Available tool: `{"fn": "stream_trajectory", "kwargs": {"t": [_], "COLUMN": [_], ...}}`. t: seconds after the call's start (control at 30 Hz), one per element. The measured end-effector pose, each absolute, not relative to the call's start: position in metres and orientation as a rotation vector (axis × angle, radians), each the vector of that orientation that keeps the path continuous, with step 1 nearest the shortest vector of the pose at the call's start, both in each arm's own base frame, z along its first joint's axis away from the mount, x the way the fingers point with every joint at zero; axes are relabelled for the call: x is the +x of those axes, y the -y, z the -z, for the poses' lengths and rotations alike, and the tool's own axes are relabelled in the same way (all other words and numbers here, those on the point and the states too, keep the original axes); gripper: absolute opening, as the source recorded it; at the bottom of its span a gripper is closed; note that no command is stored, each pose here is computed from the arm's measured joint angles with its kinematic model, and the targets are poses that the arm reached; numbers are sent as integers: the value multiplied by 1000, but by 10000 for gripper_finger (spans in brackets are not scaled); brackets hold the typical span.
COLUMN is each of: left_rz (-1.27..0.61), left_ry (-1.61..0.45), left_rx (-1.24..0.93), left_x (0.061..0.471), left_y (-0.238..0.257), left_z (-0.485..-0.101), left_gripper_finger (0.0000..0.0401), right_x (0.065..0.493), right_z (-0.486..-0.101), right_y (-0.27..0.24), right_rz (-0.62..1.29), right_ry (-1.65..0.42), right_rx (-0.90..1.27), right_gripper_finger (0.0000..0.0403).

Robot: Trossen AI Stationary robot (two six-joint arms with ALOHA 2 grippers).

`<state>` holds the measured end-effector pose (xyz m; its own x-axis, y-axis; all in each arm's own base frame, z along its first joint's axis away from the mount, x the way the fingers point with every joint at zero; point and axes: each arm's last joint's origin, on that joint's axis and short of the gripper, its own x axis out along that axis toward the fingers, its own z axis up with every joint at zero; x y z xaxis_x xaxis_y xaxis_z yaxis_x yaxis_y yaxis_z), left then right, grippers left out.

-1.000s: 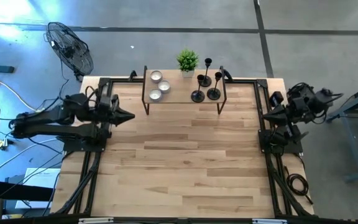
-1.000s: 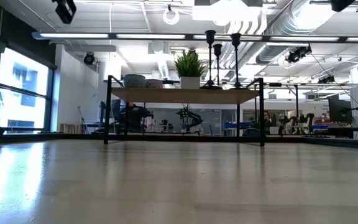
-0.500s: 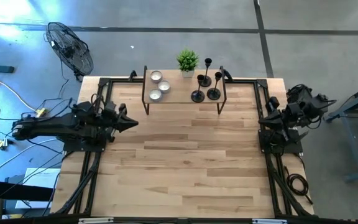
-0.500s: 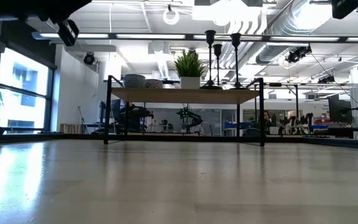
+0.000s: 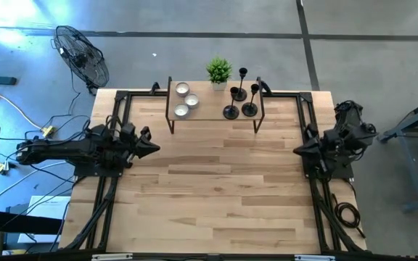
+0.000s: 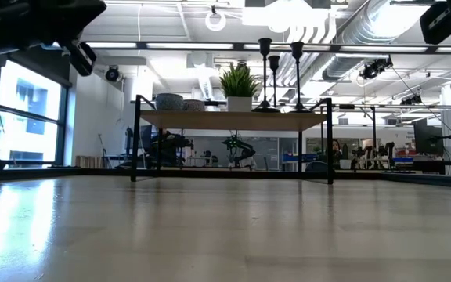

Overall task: Pick & Place candle stick holders
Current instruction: Return to Home Position

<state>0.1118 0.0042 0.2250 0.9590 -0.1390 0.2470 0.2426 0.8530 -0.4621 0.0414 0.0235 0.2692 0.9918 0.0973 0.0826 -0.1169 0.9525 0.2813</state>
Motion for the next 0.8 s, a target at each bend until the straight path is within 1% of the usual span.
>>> {"fn": "stream_trajectory", "kwargs": {"t": [0.33,0.6,0.8], "left_rz": [198,222,215], "left_ry": [147,114,94], "left_rx": [-522,-524,-524], "left_x": [114,114,115], "left_y": [-4,-3,-3], "left_z": [-204,-200,-198], "left_gripper_finger": [0,0,0], "right_x": [46,48,53], "right_z": [-254,-244,-223], "right_y": [-30,-33,-40], "right_rz": [-87,-44,-21], "right_ry": [38,25,-7], "right_rx": [338,348,364], "right_gripper_finger": [0,0,0]}}
